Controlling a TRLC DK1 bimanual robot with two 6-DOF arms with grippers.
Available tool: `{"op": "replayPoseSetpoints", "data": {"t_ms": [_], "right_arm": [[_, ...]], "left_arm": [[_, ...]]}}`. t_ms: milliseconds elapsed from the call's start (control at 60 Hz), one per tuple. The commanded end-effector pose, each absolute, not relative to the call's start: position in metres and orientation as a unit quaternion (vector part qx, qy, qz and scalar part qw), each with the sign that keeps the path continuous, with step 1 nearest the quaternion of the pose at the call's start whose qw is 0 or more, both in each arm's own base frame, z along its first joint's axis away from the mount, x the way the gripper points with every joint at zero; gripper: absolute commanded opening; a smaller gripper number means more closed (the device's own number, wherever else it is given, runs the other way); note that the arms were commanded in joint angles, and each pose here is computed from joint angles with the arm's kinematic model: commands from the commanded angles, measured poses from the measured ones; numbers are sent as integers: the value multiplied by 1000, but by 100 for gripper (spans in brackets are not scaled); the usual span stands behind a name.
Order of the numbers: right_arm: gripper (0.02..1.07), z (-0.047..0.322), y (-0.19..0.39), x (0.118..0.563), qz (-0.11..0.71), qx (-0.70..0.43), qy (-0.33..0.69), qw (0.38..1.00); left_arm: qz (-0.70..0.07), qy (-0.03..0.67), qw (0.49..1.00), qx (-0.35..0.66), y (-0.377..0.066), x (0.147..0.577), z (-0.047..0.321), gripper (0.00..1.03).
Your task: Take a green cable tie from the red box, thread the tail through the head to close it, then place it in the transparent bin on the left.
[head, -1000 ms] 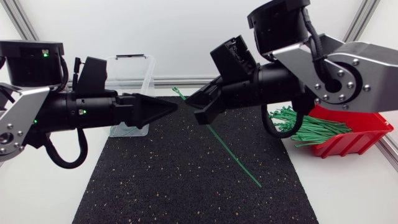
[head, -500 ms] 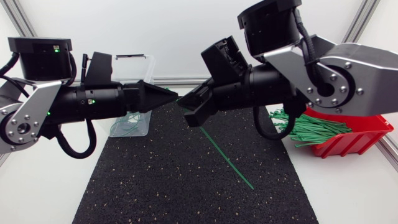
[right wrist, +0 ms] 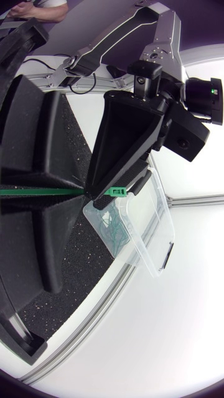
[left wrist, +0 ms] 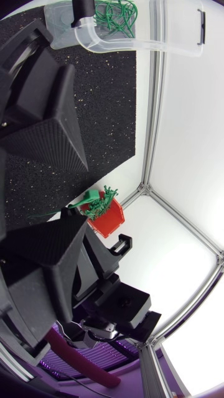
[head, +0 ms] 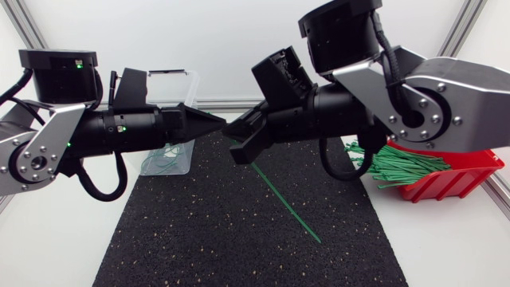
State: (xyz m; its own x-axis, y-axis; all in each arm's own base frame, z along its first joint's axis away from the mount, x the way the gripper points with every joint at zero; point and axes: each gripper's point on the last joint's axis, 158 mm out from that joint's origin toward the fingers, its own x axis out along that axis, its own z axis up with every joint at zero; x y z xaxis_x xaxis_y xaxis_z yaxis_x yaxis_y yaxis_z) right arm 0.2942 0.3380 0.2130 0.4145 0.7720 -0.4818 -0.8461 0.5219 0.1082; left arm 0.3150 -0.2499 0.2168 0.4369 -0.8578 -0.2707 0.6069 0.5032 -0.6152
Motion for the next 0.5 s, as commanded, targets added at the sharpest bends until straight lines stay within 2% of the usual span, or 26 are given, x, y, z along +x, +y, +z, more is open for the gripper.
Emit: {"op": "replayPoseSetpoints", "data": {"t_ms": [0,67,317,483], "right_arm": [[8,211,345,295,484,-68,246,837],[8,209,346,295,485,-69,248,836],[8,209,346,295,483,-69,245,838],[8,209,346,295,483,-69,242,839]], "left_arm": [[-443,278,820,-231,-249,324,225,42],[-444,279,820,-231,-249,324,225,41],[-447,278,818,-231,-251,322,225,24],[-456,281,812,-231,-255,317,225,23]]}}
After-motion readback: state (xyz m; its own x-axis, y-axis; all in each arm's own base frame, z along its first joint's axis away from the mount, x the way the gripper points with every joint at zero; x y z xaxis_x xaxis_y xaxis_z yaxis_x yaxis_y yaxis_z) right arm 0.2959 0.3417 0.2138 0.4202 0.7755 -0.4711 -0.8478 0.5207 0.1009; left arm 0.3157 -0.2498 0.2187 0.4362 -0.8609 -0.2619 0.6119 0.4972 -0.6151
